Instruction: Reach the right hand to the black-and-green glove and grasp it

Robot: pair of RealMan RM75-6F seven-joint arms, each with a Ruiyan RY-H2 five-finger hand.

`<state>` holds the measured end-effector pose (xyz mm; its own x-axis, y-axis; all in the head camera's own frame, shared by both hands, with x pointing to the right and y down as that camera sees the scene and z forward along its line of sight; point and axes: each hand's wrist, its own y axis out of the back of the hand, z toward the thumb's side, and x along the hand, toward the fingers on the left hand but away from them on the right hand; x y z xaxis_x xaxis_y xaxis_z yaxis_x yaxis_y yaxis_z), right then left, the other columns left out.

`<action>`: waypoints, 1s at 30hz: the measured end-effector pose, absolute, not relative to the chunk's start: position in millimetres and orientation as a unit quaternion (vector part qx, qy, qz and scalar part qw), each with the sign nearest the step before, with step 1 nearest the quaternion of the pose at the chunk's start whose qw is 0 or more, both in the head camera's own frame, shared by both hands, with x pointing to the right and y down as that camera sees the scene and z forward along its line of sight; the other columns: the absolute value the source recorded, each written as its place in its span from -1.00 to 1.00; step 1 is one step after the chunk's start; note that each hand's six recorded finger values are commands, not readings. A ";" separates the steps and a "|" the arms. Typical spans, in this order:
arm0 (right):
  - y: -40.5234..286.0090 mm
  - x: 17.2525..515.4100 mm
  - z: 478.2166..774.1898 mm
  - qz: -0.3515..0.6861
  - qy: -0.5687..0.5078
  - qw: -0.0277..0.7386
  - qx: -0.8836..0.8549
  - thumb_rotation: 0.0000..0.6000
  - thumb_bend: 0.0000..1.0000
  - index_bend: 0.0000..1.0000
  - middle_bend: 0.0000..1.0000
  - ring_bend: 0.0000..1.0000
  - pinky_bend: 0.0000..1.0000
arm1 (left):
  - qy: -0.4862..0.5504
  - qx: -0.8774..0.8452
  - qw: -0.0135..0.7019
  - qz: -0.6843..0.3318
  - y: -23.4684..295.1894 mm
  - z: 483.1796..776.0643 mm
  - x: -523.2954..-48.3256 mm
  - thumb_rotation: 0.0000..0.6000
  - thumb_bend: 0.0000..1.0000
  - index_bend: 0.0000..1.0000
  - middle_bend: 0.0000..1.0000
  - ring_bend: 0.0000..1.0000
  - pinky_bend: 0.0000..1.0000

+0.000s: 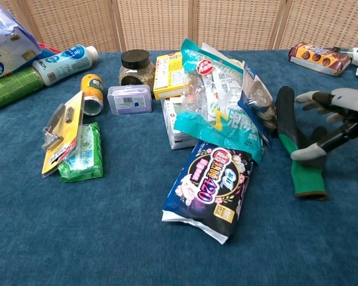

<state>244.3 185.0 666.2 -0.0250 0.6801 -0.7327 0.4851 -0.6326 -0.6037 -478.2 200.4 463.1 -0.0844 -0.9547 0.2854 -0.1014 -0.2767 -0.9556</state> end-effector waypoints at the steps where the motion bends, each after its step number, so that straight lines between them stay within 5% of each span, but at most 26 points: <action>1: 185.8 240.7 668.5 0.583 -0.417 0.076 -0.693 1.00 -1.00 -1.00 -1.00 -1.00 -1.00 | 0.470 -0.562 0.376 -0.567 200.3 462.9 -478.6 1.00 -1.00 -0.77 -1.00 -1.00 -1.00; 20: 182.3 209.3 691.0 0.606 -0.407 0.133 -0.671 1.00 -1.00 -1.00 -1.00 -1.00 -0.98 | 0.476 -0.555 0.381 -0.566 200.0 458.3 -483.4 1.00 -1.00 -0.77 -1.00 -1.00 -1.00; 23: 177.7 211.9 690.4 0.597 -0.427 0.175 -0.656 1.00 -0.98 -0.85 -0.87 -0.90 -0.50 | 0.476 -0.555 0.380 -0.567 200.1 458.1 -483.9 1.00 -1.00 -0.78 -1.00 -1.00 -1.00; 27: 182.0 218.7 695.3 0.591 -0.444 0.207 -0.640 1.00 -0.66 -0.27 -0.25 -0.29 0.21 | 0.474 -0.556 0.380 -0.568 200.4 459.1 -483.6 1.00 -1.00 -0.78 -1.00 -1.00 -1.00; 30: 188.0 224.0 699.3 0.589 -0.453 0.201 -0.638 1.00 -0.50 -0.06 -0.01 -0.03 0.47 | 0.473 -0.556 0.380 -0.568 200.9 459.6 -482.9 1.00 -1.00 -0.78 -1.00 -1.00 -1.00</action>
